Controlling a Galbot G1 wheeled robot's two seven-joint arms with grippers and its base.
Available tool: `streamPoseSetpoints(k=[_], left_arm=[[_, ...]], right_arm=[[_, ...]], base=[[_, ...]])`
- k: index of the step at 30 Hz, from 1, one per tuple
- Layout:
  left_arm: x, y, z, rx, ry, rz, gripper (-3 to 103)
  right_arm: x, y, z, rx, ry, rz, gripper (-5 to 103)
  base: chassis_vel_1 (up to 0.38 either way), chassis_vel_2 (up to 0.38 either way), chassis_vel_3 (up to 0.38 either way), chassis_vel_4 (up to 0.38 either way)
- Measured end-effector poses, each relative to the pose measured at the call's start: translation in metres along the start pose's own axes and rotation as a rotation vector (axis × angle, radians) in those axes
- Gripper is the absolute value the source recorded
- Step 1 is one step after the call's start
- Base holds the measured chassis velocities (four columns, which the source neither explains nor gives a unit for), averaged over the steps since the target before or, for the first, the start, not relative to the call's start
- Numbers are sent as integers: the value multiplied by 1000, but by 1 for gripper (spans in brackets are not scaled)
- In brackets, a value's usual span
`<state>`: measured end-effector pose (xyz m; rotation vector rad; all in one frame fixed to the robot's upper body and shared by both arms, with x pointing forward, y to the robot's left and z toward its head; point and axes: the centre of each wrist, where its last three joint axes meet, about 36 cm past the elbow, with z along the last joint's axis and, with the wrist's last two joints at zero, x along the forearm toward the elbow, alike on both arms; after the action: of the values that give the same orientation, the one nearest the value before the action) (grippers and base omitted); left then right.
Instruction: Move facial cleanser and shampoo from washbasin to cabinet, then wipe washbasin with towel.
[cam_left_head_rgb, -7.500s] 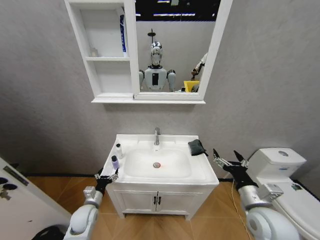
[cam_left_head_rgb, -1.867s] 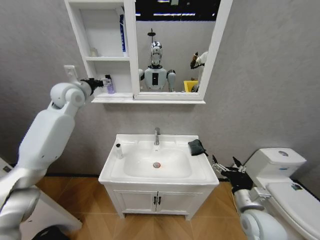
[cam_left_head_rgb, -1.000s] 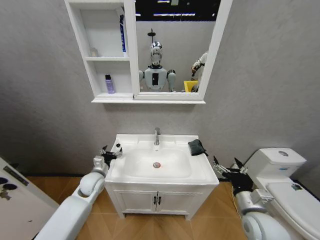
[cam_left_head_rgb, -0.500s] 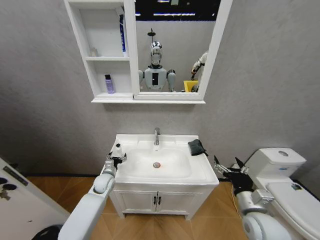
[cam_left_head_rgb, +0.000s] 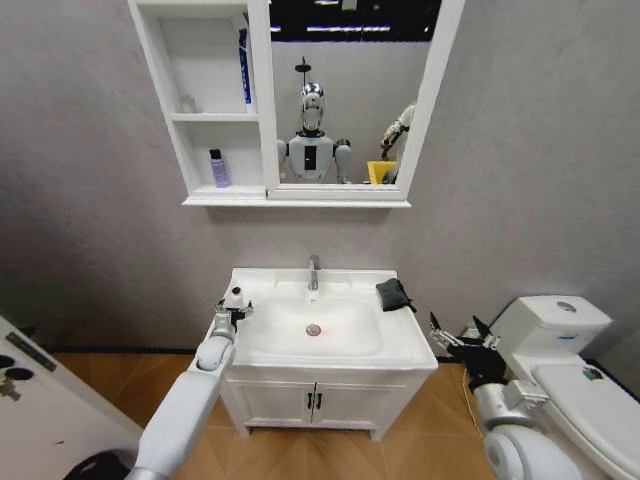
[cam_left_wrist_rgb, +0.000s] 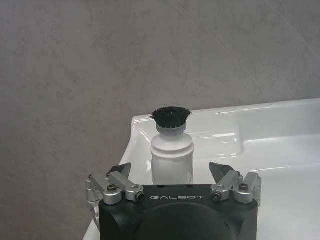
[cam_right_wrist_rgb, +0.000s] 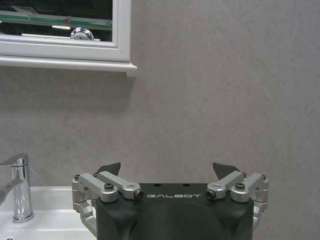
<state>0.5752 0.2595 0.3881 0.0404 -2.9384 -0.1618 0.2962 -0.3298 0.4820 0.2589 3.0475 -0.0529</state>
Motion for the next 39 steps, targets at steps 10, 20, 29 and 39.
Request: streamPoseSetpoints(k=[10, 20, 29, 39], left_arm=[[-4, -3, 9, 43, -1, -11, 52], [5, -1, -1, 50, -55, -16, 32], [107, -6, -141, 52, -205, 36, 32], [157, 34, -292, 16, -283, 178, 32]], right_arm=[[0, 0, 1, 3, 2, 3, 100], [-1, 4, 0, 7, 4, -3, 100], [0, 5, 2, 12, 10, -5, 100], [-4, 11, 12, 15, 22, -17, 100]], base=[[0, 0, 0, 0], [0, 0, 0, 0], [0, 0, 0, 0], [0, 0, 0, 0]])
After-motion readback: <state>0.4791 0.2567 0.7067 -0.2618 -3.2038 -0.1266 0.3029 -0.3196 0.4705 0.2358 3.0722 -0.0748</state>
